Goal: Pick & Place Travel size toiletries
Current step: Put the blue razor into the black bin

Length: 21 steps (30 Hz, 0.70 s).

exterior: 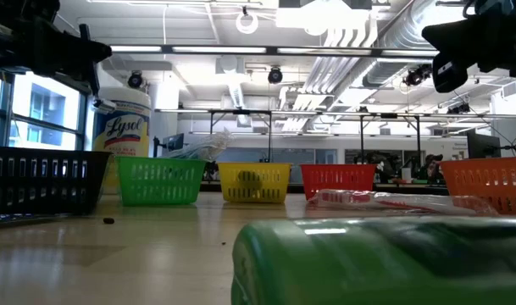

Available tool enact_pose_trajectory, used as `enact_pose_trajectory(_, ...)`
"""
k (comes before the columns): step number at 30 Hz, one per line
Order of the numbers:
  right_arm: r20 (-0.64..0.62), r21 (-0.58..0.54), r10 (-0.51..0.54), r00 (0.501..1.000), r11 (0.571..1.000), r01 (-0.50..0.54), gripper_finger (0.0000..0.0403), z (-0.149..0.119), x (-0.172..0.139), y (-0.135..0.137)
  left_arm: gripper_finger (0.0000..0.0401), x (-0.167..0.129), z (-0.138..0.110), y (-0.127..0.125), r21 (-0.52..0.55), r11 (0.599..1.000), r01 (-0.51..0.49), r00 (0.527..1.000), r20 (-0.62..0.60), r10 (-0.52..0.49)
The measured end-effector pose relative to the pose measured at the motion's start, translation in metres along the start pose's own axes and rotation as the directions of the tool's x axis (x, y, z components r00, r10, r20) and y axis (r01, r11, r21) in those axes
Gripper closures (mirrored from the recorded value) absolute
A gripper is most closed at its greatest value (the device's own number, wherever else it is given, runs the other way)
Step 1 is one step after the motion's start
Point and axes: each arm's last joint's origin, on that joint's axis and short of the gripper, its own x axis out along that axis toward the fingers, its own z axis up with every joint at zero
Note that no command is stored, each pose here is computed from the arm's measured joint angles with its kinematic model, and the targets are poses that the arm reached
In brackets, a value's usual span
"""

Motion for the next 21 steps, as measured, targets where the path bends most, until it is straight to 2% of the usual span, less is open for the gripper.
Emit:
enact_pose_trajectory(11, -0.011, 0.002, 0.041, 0.999, 0.999, -0.041, 0.0401, -0.0012, 0.0007, 0.0013, 0.0381, -0.0001, -0.0032, -0.0004, 0.005, 1.000, 0.005, 0.999, -0.034, -0.005)
enact_pose_trajectory(21, 0.012, 0.028, -0.018, 1.000, 0.999, 0.018, 0.0401, 0.0006, 0.0007, -0.0004, 0.0381, -0.0001, -0.0041, -0.0006, 0.009, 1.000, 0.009, 0.999, -0.043, -0.009)
